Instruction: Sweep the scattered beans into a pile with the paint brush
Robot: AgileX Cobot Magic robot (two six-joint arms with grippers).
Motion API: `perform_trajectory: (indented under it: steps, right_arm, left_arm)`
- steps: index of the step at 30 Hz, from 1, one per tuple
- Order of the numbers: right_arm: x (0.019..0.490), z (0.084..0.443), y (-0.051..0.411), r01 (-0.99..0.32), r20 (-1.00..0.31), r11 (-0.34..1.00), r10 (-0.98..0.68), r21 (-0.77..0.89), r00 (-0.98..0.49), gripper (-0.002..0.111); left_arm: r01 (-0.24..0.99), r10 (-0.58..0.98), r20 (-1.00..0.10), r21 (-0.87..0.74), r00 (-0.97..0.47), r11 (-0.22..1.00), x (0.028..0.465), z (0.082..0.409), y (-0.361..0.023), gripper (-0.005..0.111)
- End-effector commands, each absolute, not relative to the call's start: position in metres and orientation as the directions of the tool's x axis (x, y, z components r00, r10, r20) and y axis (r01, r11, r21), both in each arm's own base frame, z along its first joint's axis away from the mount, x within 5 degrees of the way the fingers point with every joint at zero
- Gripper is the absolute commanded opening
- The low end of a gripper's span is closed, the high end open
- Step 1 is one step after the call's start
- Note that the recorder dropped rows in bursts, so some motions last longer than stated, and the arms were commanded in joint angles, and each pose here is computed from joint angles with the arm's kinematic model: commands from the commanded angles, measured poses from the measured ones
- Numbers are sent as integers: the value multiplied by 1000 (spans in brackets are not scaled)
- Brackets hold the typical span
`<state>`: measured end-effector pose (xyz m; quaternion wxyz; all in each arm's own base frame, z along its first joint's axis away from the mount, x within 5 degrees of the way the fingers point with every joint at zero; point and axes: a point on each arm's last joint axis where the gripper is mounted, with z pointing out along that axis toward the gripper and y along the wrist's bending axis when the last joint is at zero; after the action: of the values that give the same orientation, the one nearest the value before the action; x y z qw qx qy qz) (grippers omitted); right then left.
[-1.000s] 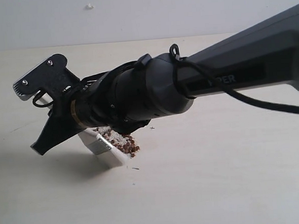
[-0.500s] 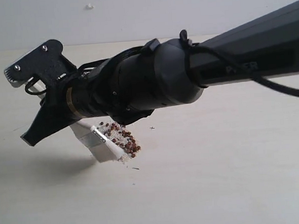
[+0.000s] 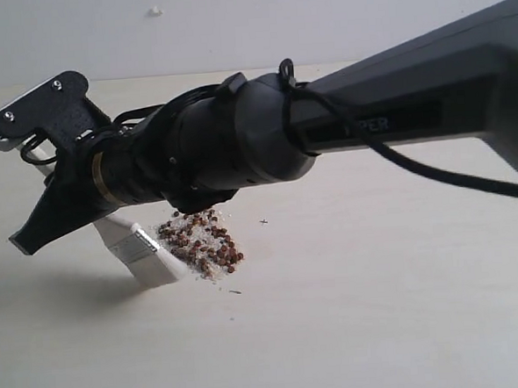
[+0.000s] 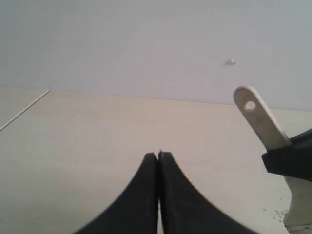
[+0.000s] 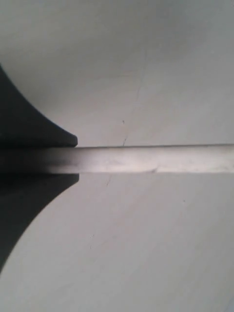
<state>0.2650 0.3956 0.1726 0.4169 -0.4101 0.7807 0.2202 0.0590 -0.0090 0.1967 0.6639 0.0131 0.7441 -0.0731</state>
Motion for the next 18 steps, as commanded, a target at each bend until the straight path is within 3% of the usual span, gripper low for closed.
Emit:
perform_trajectory:
  steps: [1,7,11,16,18]
  right_arm:
    - [272,163,397,-809,-825,588,-462,-9,-327,0]
    - [281,160,390,-741,-821,665,-472,-93,-321,0]
    - [279,172,391,-750,-835,659,-443,-58,-325,0]
    - [269,247,381,-776,-911,630,-338,-32,-237,0]
    - [267,276,375,-838,-922,522,-382,-161,-61,0]
  left_arm:
    - [117,-83,-990,-95,-110,989,58,197,-9,0]
    - [117,-83,-990,-95,-110,989,58,197,-9,0]
    - [117,-83,-990,-95,-110,989,58,197,-9,0]
    - [117,-83,-990,-95,-110,989,58,197,-9,0]
    - [117,-83,-990,-95,-110,989,58,197,-9,0]
